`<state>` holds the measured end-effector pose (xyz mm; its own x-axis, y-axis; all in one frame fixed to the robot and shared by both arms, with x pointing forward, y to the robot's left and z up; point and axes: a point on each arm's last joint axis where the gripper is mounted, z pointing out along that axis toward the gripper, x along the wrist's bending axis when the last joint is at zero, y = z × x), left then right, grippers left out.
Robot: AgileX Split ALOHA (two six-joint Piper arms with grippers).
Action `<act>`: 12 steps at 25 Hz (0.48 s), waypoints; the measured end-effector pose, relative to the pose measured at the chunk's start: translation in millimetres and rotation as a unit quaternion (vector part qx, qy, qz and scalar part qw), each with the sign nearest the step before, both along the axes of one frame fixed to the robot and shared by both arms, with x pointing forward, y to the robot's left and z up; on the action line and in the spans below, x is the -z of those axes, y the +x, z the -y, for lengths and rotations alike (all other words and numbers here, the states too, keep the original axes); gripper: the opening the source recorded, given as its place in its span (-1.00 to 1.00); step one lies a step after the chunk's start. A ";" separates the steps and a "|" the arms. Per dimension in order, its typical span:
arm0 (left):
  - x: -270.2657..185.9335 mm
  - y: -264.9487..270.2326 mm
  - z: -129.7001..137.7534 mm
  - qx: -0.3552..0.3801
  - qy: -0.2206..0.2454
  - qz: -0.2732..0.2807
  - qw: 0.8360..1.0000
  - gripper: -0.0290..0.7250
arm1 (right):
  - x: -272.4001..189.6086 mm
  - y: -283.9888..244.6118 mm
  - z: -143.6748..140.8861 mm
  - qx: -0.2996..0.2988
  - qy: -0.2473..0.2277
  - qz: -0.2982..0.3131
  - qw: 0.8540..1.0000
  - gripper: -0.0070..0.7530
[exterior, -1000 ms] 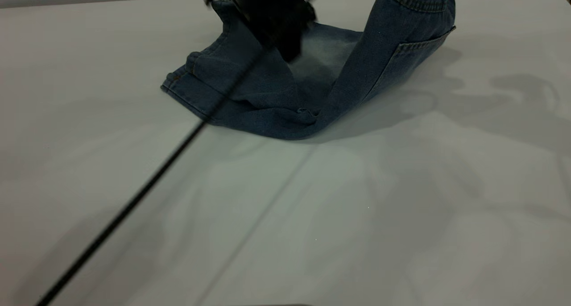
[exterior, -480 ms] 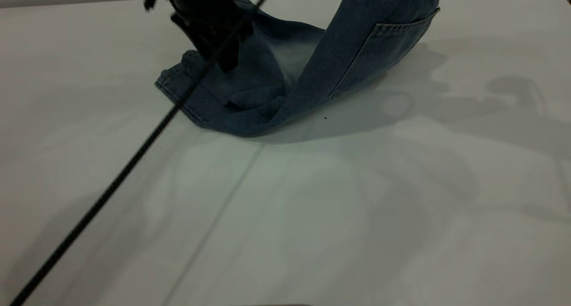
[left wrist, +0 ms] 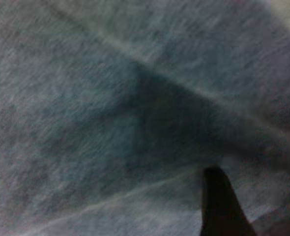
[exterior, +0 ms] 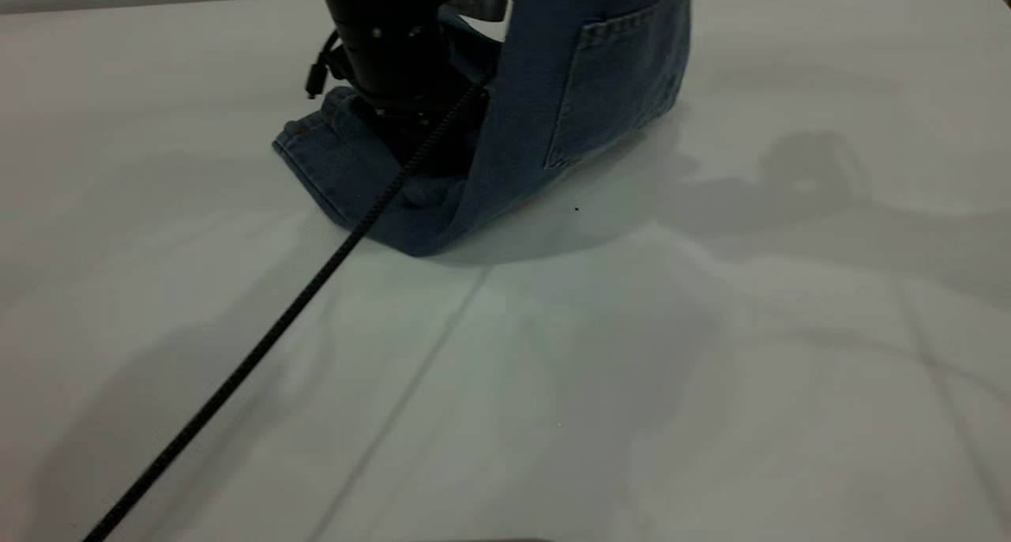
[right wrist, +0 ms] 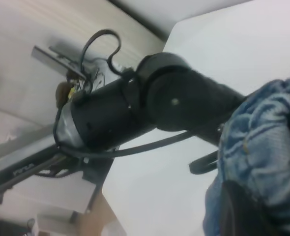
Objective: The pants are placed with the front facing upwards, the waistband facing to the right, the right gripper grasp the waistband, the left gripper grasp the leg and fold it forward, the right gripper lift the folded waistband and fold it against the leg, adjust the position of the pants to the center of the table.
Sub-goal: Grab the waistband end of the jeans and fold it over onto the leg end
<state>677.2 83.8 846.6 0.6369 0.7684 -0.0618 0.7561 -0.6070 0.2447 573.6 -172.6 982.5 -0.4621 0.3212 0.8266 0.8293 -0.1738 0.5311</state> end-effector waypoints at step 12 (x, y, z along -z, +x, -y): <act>-130.7 26.7 -69.7 -0.054 -0.010 0.155 0.986 -0.06 | 5.3 3.0 -2.1 0.021 -0.033 -0.003 0.999 -0.66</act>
